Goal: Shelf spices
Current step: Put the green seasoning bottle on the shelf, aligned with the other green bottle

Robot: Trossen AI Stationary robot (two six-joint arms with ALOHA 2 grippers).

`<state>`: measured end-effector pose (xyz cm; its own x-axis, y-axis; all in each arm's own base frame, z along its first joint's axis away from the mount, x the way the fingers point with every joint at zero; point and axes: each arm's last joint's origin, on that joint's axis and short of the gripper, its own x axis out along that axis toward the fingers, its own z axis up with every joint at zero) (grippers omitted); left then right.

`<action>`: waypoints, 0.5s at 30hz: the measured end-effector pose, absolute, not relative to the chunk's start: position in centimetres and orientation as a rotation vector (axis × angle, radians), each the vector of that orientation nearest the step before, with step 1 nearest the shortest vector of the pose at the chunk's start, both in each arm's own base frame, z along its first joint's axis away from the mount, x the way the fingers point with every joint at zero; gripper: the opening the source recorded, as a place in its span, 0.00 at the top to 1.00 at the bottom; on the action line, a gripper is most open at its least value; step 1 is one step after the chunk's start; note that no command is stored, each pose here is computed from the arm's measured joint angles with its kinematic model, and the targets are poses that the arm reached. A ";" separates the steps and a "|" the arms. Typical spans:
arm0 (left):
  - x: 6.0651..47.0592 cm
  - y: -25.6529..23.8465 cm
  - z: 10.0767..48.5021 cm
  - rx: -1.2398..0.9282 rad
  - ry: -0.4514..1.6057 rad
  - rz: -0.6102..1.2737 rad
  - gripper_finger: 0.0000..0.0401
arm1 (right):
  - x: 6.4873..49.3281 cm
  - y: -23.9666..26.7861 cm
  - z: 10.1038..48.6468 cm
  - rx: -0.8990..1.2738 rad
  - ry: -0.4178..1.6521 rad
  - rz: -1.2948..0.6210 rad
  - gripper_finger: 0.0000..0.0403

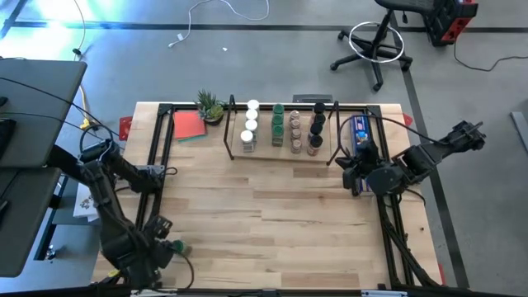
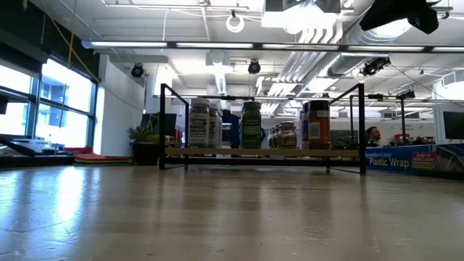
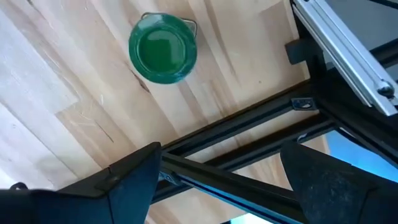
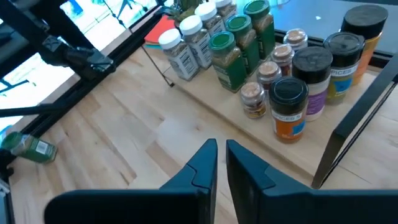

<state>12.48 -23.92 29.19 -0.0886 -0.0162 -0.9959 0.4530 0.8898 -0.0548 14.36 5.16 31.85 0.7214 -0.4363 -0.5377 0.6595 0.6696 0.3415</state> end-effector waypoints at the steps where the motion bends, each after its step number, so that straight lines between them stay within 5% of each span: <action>1: 12.2 -24.1 29.2 0.354 1.612 -0.398 0.19 | 14.4 5.1 31.9 0.554 0.434 -0.645 0.93; 15: 11.4 -24.0 24.5 0.397 1.522 -0.384 0.19 | 17.0 6.0 31.4 0.622 0.417 -0.618 0.93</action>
